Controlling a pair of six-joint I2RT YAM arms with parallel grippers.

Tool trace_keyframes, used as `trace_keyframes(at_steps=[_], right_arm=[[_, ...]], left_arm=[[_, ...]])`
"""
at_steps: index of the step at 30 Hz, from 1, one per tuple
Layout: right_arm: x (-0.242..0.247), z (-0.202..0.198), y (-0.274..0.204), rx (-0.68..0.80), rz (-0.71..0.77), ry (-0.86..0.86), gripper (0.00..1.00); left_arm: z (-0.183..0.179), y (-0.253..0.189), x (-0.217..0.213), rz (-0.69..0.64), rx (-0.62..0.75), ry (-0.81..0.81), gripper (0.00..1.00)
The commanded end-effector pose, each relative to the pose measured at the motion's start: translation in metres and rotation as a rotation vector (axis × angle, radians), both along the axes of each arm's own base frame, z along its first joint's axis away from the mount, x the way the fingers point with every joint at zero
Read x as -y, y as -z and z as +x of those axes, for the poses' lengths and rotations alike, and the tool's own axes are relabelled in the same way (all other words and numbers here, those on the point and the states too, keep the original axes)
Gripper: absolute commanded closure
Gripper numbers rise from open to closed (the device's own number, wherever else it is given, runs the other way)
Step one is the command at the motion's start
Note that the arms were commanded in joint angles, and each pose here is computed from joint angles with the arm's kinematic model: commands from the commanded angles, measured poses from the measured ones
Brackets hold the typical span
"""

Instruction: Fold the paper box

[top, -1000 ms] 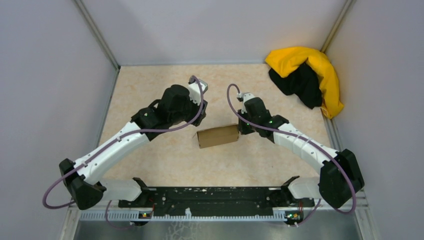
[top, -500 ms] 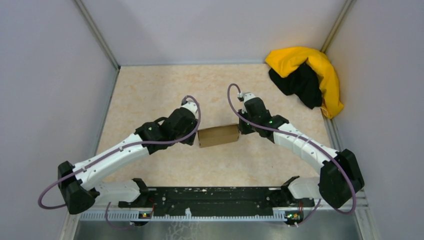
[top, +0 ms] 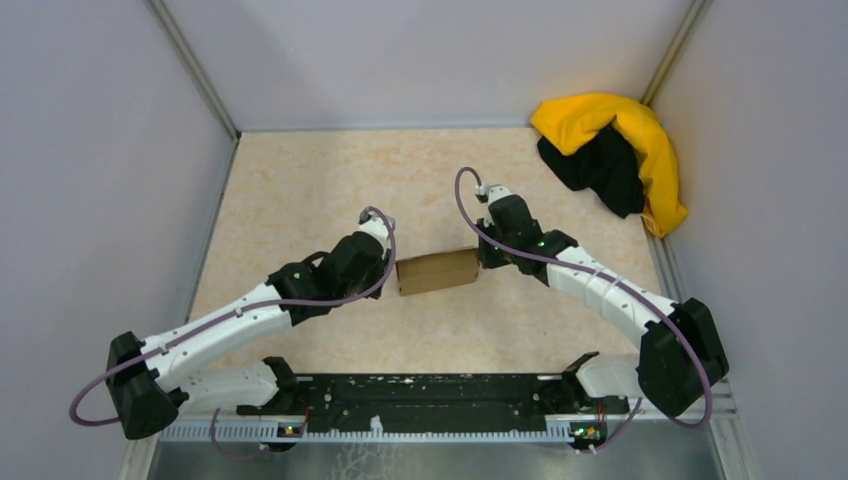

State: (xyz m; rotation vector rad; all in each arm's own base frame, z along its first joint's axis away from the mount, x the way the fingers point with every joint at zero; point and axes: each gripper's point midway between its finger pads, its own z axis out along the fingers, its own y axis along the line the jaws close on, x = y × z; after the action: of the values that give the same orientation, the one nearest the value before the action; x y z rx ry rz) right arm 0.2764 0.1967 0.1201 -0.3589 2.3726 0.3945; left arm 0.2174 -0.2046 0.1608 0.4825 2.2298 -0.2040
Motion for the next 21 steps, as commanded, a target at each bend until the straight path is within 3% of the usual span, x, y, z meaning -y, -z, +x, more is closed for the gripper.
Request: trace_keyframes(at_steps=[1, 21], right_arm=[[-0.003, 0.003, -0.012, 0.028, 0.011, 0.005, 1.0], [-0.005, -0.001, -0.01, 0.023, 0.03, -0.004, 1.0]], left_arm=[[0.005, 0.002, 0.012, -0.022, 0.031, 0.037, 0.57], [0.024, 0.006, 0.021, -0.023, 0.085, -0.004, 0.45]])
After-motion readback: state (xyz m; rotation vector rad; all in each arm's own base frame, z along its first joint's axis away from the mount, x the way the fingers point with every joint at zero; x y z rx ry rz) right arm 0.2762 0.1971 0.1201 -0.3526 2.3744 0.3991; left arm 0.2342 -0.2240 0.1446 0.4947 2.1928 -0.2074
